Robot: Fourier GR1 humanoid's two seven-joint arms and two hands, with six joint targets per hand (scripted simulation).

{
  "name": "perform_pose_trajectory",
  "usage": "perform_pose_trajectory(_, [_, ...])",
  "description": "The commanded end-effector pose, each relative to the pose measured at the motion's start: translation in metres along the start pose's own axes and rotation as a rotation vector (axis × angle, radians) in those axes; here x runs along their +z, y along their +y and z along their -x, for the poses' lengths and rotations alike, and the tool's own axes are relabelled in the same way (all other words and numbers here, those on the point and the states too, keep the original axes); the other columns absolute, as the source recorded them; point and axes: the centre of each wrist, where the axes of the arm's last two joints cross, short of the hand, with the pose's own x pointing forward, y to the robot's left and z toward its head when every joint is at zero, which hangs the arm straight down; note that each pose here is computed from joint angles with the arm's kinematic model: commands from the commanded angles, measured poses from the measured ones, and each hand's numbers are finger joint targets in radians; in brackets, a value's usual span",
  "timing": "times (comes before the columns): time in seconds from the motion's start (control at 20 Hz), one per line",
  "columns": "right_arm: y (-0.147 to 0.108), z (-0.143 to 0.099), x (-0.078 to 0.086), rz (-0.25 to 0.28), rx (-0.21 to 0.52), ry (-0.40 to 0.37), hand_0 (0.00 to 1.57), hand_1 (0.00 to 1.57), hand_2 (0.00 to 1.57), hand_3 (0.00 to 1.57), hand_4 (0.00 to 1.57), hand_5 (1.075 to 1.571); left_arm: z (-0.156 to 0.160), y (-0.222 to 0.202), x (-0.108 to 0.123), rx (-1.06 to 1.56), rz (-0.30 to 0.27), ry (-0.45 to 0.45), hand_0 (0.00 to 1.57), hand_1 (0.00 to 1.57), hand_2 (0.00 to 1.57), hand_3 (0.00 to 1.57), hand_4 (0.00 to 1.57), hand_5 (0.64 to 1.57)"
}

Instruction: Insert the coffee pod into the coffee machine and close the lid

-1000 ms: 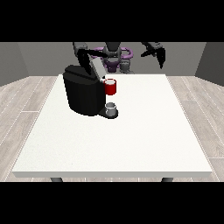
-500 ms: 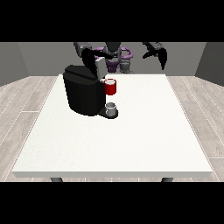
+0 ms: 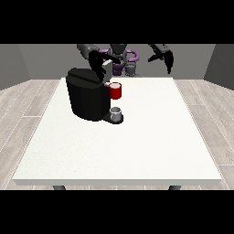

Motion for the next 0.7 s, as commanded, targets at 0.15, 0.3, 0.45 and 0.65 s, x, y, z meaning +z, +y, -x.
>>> perform_pose_trajectory(0.15, [0.024,-0.063,-0.007,-0.059,0.075,-0.211,0.00,0.00,0.00,0.00,0.22,1.571,-0.008,-0.016,-0.010,0.013,0.048,-0.071,0.00,0.00,0.00,0.00,0.39,1.571])
perform_pose_trajectory(0.3, [0.019,-0.078,-0.007,-0.036,0.079,-0.222,0.00,0.00,0.00,0.00,0.27,1.571,-0.006,-0.013,-0.010,0.001,0.055,-0.070,0.00,0.00,0.00,0.00,0.44,1.571])
perform_pose_trajectory(0.45, [0.022,-0.078,-0.005,-0.025,0.071,-0.215,0.00,0.00,0.00,0.00,0.10,1.571,-0.017,-0.011,-0.020,0.008,0.078,-0.085,0.00,0.00,0.00,0.00,0.38,1.571])
perform_pose_trajectory(0.65, [0.000,-0.107,-0.001,0.005,0.127,-0.239,0.00,0.00,0.00,0.00,0.09,1.571,-0.020,-0.010,-0.025,0.003,0.108,-0.128,0.00,0.00,0.00,0.00,0.42,1.571])
